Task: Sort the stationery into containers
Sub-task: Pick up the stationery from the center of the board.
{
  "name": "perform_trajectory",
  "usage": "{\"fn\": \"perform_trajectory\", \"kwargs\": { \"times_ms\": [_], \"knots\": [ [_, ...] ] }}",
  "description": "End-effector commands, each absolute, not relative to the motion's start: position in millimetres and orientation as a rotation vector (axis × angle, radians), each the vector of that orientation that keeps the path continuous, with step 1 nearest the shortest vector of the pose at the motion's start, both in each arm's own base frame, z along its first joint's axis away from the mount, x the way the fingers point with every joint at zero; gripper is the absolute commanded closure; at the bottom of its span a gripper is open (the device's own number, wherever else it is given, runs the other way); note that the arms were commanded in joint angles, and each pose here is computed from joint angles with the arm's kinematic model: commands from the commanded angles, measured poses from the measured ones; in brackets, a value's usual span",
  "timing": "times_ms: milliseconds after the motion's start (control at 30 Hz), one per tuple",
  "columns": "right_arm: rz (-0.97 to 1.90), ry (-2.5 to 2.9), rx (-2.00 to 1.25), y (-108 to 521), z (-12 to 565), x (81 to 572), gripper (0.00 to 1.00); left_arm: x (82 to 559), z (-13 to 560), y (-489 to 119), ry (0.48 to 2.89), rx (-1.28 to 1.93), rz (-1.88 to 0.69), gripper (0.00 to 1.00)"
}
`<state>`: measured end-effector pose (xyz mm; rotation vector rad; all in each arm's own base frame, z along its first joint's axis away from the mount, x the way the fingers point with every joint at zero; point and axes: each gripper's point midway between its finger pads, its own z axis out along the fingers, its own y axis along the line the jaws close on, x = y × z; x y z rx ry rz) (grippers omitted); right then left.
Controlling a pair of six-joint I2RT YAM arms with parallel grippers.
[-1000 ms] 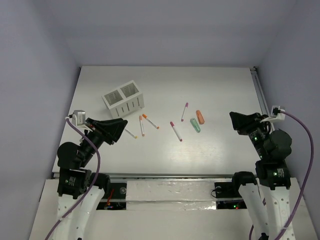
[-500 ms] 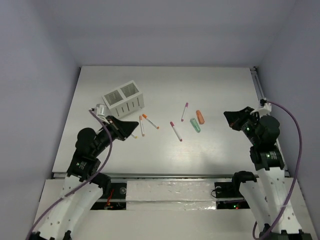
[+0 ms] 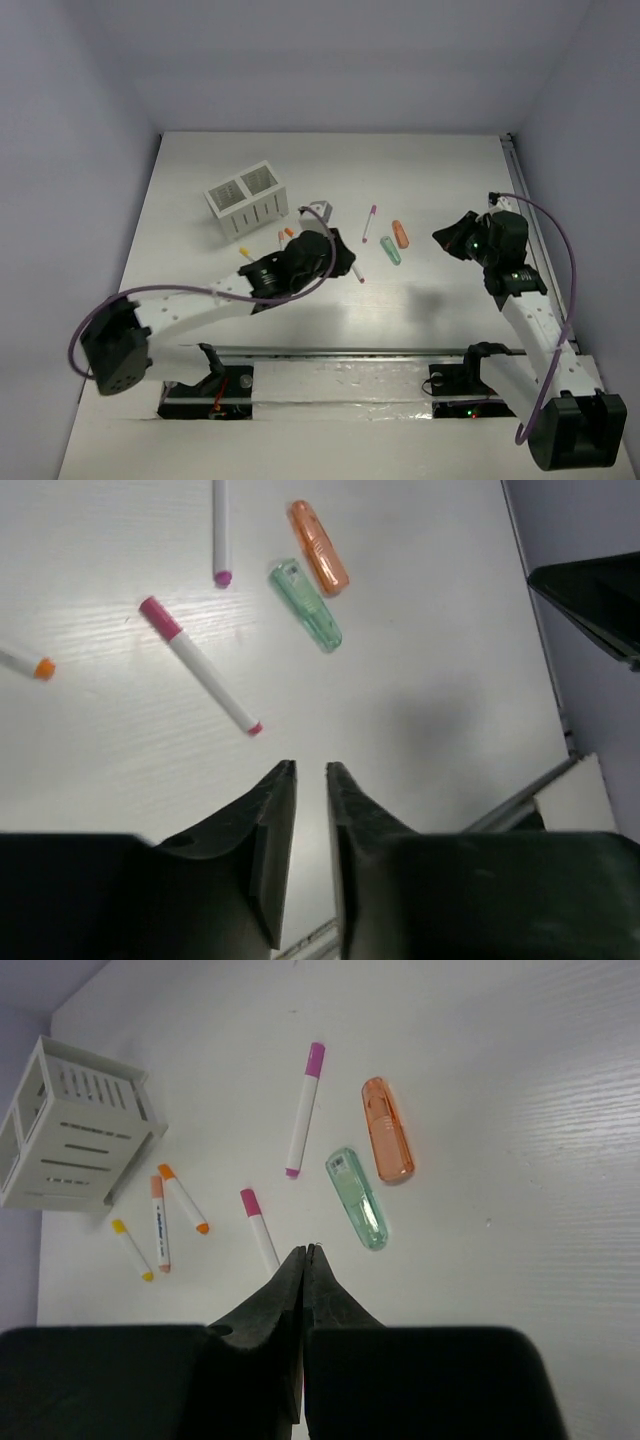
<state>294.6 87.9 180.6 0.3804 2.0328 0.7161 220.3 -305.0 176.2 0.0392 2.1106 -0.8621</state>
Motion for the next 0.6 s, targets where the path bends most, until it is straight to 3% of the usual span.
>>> {"fn": "perform_trajectory", "kwargs": {
  "times_ms": [0,33,67,167,267,300,567],
  "knots": [
    [0.651,1.932,0.345,79,207,304,1.0,248,203,-346,2.031,-0.033,-0.845,0.76],
    [0.619,1.92,0.364,74,210,304,1.0,246,184,-362,2.076,-0.004,-0.816,0.6],
    [0.606,1.909,0.373,71,214,301,0.98,253,194,-374,2.053,-0.018,-0.821,0.54],
    [0.556,1.872,0.44,59,218,298,0.87,271,179,-391,2.083,-0.062,-0.745,0.5],
    [0.535,1.829,0.477,52,224,293,0.64,289,160,-402,2.119,-0.096,-0.628,0.45],
    [0.537,1.814,0.484,51,227,290,0.5,290,148,-399,2.16,-0.1,-0.561,0.43],
    [0.574,1.806,0.433,58,227,281,0.46,319,118,-436,2.195,-0.088,-0.444,0.42]
  ]
}}
